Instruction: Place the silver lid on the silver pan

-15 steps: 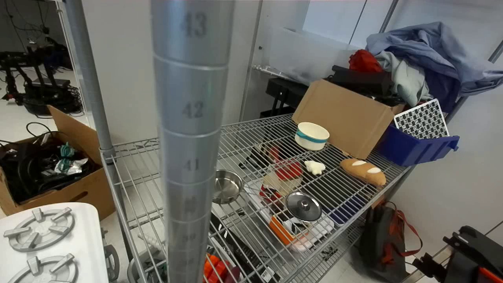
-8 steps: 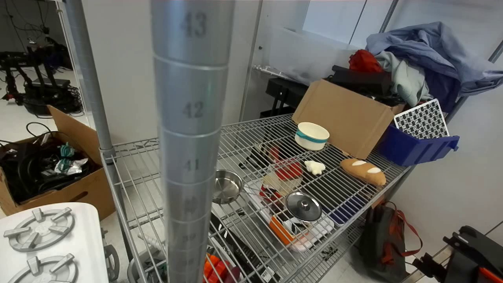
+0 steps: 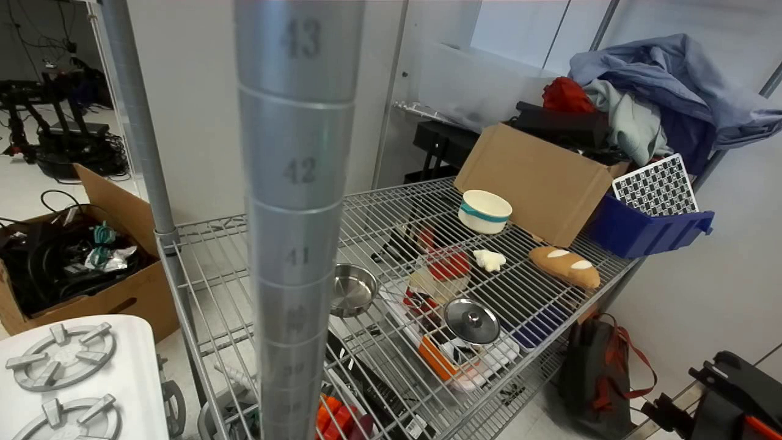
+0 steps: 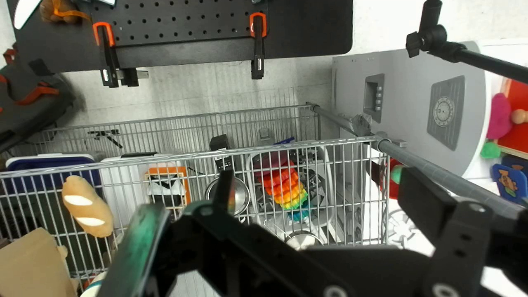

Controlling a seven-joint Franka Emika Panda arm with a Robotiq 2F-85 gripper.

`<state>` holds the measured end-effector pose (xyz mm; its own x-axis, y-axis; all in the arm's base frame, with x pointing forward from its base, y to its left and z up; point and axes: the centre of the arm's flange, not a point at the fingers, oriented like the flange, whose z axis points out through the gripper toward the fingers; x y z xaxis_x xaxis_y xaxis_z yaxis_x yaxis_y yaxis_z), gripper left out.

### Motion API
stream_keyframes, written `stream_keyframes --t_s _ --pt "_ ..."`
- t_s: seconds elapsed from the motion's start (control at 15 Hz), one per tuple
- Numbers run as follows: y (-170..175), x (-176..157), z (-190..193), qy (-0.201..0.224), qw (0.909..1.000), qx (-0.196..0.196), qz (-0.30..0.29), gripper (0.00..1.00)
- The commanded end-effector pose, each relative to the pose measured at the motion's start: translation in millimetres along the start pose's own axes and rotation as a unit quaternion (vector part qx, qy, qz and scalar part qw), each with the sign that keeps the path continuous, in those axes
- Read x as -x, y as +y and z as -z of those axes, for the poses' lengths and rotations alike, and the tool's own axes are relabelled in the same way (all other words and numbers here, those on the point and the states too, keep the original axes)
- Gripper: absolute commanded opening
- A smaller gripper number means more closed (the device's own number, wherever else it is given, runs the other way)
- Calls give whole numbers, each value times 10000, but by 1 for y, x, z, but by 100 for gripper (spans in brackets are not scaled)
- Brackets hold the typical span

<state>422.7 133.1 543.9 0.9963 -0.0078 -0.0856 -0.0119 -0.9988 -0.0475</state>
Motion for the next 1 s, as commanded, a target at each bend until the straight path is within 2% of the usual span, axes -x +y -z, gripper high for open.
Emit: stream_keyframes --t_s 0.0,0.27,0.47,0.6,0.93 --pt "0 0 0 0 10000 0 0 100" --pt "0 0 0 0 10000 0 0 100" --pt "15 -35 -25 -26 9999 16 -150 100" --pt "27 -58 -48 73 9996 103 -254 100" --pt "72 -113 -158 2 9978 386 -530 100"
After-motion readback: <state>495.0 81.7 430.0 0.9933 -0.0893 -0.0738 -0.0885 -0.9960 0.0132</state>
